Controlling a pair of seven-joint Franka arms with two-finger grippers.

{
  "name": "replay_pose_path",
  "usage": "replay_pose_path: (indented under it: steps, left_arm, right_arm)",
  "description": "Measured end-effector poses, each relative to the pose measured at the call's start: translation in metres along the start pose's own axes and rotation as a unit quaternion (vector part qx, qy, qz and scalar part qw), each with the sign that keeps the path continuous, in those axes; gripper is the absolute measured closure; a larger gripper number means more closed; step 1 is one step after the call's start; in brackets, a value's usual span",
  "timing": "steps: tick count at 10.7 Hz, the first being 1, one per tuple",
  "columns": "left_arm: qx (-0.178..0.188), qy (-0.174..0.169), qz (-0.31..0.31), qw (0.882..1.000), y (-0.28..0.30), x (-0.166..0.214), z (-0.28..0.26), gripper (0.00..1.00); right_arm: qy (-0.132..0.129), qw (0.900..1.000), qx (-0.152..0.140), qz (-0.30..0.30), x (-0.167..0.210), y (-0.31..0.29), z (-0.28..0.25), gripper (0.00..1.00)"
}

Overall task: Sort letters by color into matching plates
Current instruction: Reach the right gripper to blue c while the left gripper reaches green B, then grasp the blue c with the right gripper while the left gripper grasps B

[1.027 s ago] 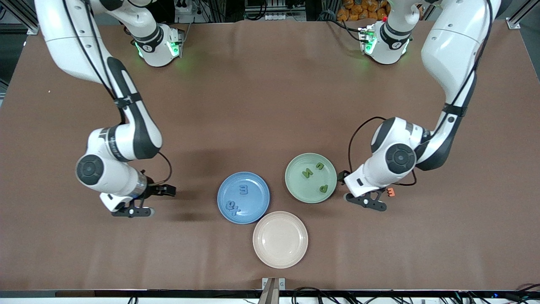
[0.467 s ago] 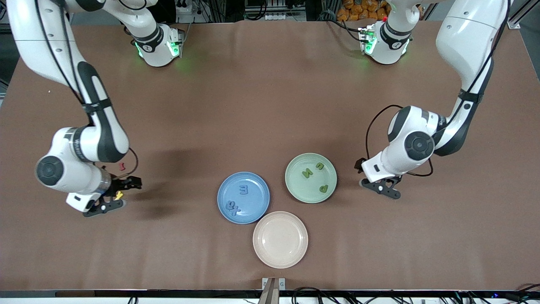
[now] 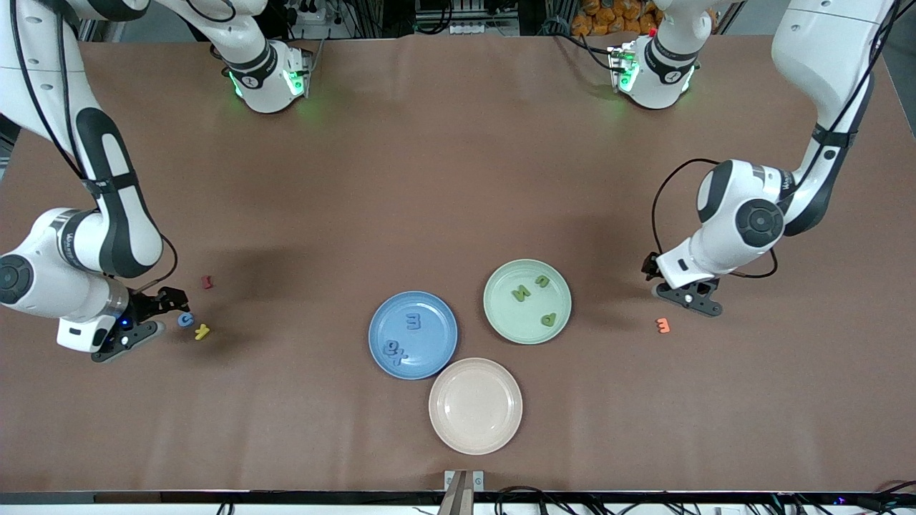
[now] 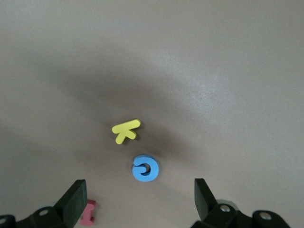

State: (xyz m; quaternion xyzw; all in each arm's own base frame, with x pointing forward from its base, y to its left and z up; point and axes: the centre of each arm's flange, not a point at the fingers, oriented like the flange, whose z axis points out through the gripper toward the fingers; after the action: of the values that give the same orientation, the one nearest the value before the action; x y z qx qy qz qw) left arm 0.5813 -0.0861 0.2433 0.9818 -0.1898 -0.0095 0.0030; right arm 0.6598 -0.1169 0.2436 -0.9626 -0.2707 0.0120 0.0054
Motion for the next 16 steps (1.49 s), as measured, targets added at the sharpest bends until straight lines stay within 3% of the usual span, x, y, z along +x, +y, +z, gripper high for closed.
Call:
replay_pose_path:
  steps: [1, 2, 4, 7, 12, 16]
  left_arm:
    - [-0.018, -0.002, -0.032, 0.999, -0.013, -0.007, 0.003, 0.29]
    - [-0.033, 0.001, -0.066, 0.997, -0.029, -0.015, 0.007, 0.43]
    - [-0.036, 0.022, -0.118, 0.992, -0.061, -0.033, 0.019, 0.45]
    - [-0.026, 0.023, -0.167, 0.985, -0.097, -0.055, 0.030, 0.47]
    - [-0.032, 0.001, -0.180, 0.983, -0.086, -0.056, 0.044, 0.52]
    - [-0.016, -0.017, -0.146, 0.989, -0.079, -0.057, 0.059, 0.52]
  right_arm:
    - [0.007, 1.000, -0.007, -0.013, -0.005, 0.002, 0.007, 0.00]
    - [0.015, 1.000, -0.013, -0.022, -0.011, 0.000, 0.017, 0.00]
    - [0.022, 0.999, -0.021, -0.033, -0.022, -0.003, 0.034, 0.00]
    - [0.032, 0.998, -0.031, -0.035, -0.029, -0.006, 0.047, 0.00]
    - [0.045, 0.997, -0.042, -0.037, -0.030, -0.011, 0.063, 0.00]
    - [0.048, 0.997, -0.046, -0.044, -0.030, -0.012, 0.067, 0.17]
